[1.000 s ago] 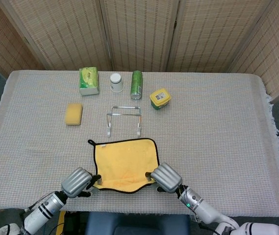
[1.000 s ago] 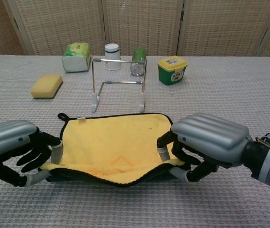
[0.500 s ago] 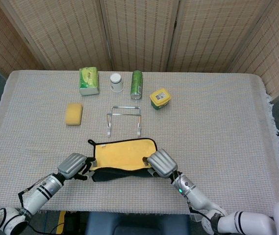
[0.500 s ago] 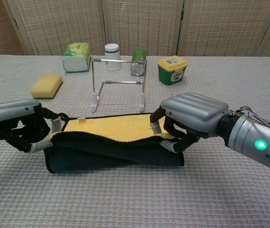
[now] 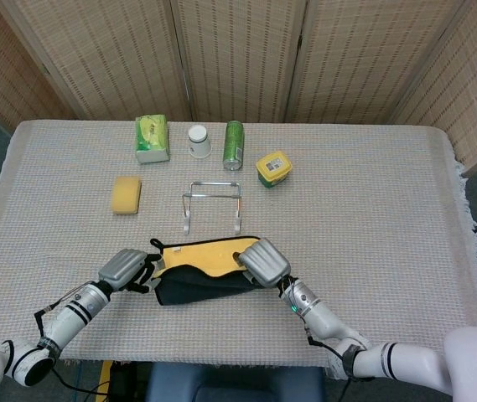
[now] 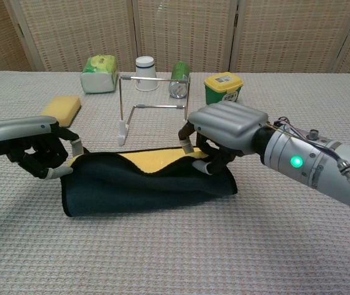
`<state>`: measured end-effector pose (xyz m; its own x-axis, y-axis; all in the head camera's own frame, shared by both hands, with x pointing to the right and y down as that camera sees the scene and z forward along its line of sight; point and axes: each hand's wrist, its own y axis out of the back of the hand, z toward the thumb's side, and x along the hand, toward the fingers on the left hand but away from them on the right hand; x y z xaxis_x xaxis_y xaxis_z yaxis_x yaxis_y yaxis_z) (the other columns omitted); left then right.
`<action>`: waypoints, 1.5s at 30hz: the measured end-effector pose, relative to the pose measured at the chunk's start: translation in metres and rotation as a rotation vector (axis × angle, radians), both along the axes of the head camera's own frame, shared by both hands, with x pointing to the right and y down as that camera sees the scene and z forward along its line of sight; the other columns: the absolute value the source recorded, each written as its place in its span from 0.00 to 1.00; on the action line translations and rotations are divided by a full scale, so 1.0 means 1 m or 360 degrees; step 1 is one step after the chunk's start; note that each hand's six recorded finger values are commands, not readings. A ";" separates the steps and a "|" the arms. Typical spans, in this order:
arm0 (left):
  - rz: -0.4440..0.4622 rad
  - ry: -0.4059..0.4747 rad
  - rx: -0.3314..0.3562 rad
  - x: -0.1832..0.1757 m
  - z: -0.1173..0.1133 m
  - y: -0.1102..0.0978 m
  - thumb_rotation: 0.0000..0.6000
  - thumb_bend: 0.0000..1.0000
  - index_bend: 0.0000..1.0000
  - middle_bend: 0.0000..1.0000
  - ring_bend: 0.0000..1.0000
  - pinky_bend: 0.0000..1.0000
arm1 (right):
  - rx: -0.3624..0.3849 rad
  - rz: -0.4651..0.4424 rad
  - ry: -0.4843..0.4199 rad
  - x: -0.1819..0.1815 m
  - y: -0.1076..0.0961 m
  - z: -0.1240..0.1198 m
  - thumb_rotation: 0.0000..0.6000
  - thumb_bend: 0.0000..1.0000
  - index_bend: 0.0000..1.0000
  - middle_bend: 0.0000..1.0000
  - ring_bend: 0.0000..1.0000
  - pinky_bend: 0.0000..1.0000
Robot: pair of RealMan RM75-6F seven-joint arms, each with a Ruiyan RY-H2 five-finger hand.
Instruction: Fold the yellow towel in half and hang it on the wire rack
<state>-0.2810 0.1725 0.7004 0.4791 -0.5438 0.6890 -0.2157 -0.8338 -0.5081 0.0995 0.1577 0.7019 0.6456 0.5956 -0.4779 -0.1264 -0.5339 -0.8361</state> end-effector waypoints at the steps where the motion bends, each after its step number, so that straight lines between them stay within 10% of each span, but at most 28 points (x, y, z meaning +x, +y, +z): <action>1: -0.0003 -0.0004 -0.0002 0.000 0.001 -0.001 1.00 0.47 0.47 0.83 0.80 0.94 | 0.0014 -0.0012 0.0005 -0.002 -0.002 0.000 1.00 0.45 0.60 0.88 0.95 1.00; 17: -0.0036 -0.0088 -0.0025 -0.005 0.014 -0.011 1.00 0.47 0.42 0.83 0.80 0.94 | 0.0143 -0.0038 0.0062 -0.015 -0.026 0.010 1.00 0.45 0.61 0.88 0.95 1.00; 31: -0.0068 -0.0142 0.0003 -0.012 0.016 -0.017 1.00 0.47 0.08 0.83 0.80 0.94 | 0.0143 0.0017 0.0114 -0.016 -0.035 0.024 1.00 0.45 0.61 0.88 0.95 1.00; 45: -0.0150 -0.0177 0.0108 -0.039 -0.008 -0.012 1.00 0.47 0.05 0.83 0.80 0.94 | 0.0117 0.0096 0.0169 -0.010 -0.045 0.042 1.00 0.45 0.61 0.87 0.95 1.00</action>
<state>-0.3200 0.1609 0.6927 0.3463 -0.6297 0.6954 -0.2306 -0.7756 -0.5875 0.0891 0.1131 0.7442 0.5555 0.6678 -0.4956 -0.1859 -0.4812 -0.8567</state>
